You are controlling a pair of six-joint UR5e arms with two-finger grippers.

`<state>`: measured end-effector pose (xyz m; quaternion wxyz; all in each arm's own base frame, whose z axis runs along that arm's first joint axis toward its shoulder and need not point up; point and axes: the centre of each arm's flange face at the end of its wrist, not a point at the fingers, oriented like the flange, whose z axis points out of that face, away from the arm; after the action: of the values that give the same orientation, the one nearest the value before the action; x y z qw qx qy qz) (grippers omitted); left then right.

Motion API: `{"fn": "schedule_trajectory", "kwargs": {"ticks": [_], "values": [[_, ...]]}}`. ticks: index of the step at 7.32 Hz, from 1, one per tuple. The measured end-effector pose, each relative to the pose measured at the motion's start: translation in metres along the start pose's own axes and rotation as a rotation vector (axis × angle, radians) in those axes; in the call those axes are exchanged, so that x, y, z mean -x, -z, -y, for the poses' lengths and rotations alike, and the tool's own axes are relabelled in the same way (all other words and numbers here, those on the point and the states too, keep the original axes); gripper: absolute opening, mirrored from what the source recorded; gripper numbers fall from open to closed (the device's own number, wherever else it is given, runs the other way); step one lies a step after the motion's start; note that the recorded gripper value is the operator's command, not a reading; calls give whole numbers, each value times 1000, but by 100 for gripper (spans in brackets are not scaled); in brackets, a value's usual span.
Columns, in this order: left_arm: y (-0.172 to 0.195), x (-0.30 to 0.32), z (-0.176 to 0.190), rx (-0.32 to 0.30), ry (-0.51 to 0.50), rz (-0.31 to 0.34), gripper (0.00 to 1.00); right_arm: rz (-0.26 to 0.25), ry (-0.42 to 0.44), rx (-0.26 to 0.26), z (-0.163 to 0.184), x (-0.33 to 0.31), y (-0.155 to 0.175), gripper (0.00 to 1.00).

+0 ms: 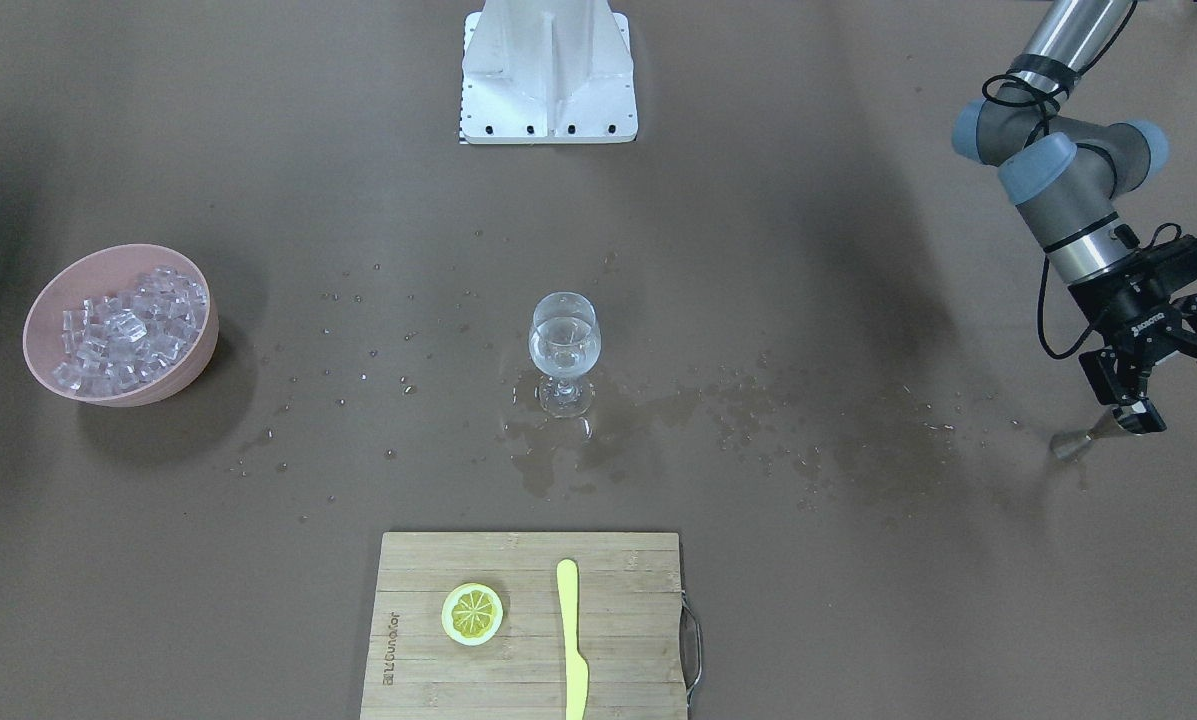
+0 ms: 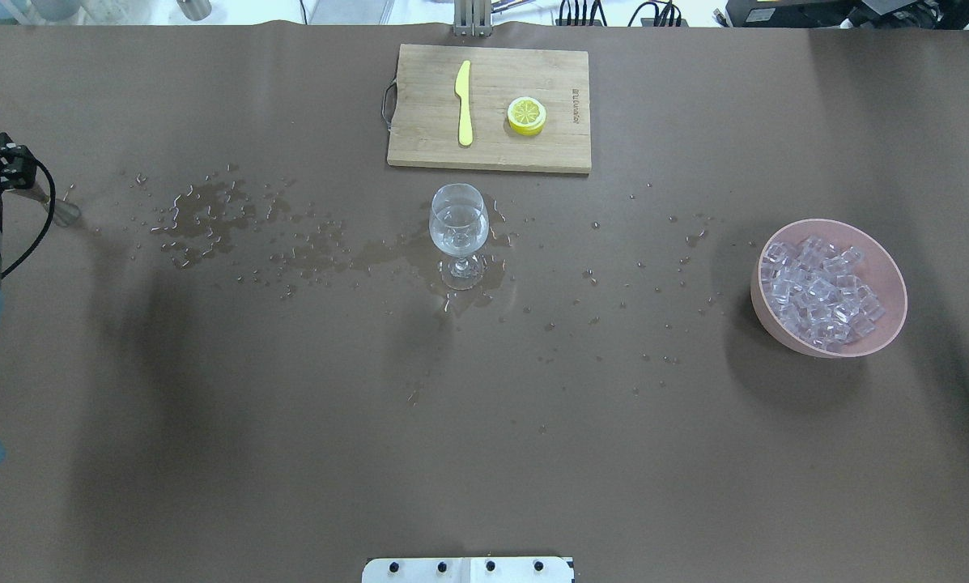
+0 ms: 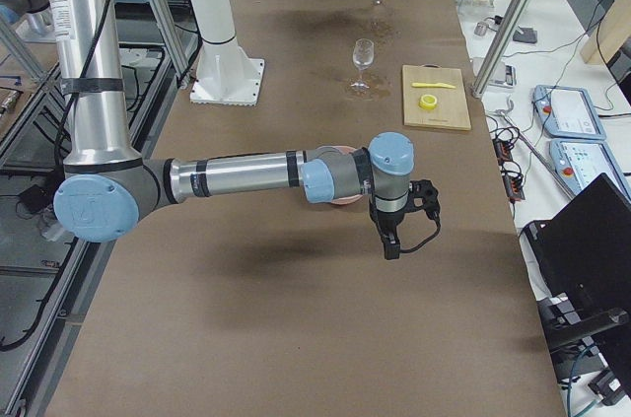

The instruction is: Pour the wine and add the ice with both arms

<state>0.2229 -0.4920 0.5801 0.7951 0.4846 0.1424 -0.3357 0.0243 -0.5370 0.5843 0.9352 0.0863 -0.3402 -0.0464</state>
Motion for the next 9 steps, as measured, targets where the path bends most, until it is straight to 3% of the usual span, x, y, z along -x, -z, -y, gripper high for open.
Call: {"fn": "schedule_trajectory", "kwargs": {"ticks": [2,4,6,9], "values": [[12,4,43,125,-45,-98,98,0,2,-3,0,1,2,100],[10,37,60,310,-177,-185,98,1,6,-8,-1,1,2,100],[9,100,66,512,-327,-282,98,2,23,-28,-8,-3,-3,100],[12,195,78,766,-502,-410,98,3,28,-26,-19,-9,-10,100]]}}
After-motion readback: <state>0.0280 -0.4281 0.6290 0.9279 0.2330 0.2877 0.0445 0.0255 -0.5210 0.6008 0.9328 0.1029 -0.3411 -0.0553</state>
